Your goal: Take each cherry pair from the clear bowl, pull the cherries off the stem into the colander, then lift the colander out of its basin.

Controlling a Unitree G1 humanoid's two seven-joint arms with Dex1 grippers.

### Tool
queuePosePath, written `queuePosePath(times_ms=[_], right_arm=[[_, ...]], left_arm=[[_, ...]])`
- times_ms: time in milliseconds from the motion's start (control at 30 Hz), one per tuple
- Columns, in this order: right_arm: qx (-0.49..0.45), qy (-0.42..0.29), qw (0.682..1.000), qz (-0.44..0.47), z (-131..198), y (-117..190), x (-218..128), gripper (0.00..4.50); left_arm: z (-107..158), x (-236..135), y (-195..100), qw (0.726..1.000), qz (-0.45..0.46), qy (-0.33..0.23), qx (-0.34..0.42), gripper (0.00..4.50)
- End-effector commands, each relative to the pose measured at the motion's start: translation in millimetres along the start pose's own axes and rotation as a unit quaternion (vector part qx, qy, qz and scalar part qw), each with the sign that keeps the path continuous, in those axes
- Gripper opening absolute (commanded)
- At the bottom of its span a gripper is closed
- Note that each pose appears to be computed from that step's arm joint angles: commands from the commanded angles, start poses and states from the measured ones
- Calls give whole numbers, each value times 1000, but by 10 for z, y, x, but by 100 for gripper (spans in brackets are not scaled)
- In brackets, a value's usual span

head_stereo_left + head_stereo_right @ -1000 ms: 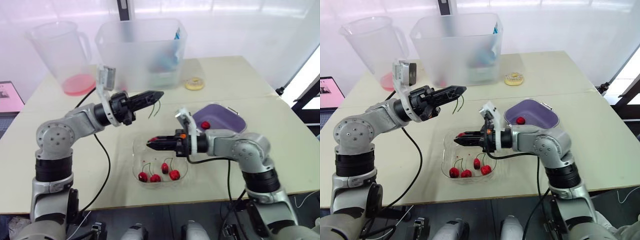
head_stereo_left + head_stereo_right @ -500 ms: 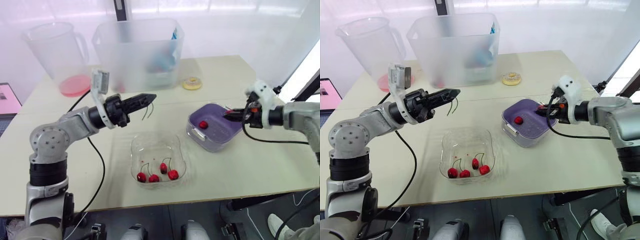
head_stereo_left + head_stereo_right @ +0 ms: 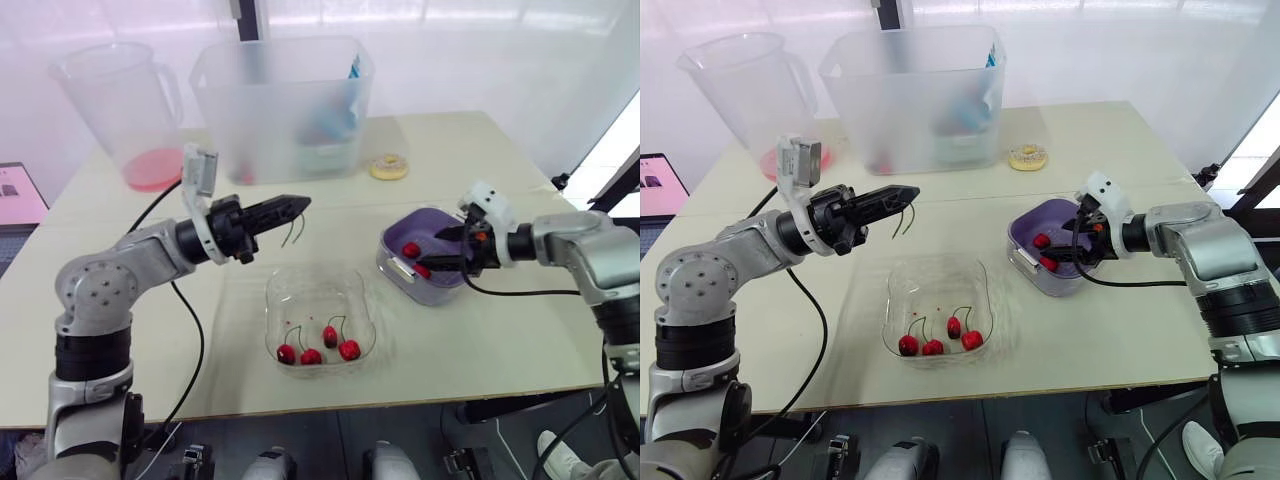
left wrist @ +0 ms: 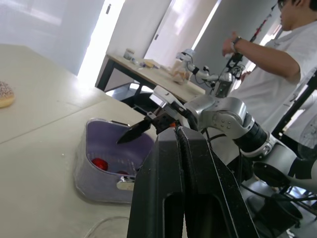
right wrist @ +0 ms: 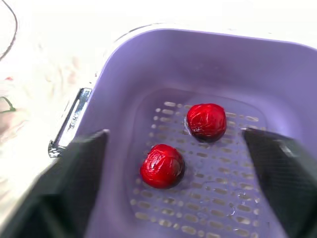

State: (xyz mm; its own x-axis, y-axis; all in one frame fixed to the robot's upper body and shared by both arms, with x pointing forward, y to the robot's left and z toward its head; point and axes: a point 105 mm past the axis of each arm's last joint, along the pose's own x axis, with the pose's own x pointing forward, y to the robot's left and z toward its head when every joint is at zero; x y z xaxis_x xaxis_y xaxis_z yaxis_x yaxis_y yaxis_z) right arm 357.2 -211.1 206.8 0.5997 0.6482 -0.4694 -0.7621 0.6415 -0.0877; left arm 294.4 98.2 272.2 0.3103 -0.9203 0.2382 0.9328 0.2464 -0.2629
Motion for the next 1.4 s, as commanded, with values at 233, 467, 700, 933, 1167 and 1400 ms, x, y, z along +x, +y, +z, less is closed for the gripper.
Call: queuePosePath(times_ms=[233,467,700,933,1167,1400], right_arm=[[-55,-156,981,103,723,393,-380,443],[-63,-193,958,204,923,817,-411,443],[-51,-185,946,262,873,1047,-308,443],[-62,-152,947,277,770,1171,-283,443],[-69,-134,952,267,738,1169,-319,443],[-72,-130,953,263,752,1174,-327,450]], left_arm=[[63,-111,-5,1000,21,-6,21,0],[19,-704,505,981,192,-1,-35,0],[-513,-1728,1034,903,403,48,-140,0],[-805,-2139,1070,877,446,37,-172,0],[-911,-2322,1095,863,471,30,-181,0],[-672,-2478,1104,861,487,-3,-148,193]])
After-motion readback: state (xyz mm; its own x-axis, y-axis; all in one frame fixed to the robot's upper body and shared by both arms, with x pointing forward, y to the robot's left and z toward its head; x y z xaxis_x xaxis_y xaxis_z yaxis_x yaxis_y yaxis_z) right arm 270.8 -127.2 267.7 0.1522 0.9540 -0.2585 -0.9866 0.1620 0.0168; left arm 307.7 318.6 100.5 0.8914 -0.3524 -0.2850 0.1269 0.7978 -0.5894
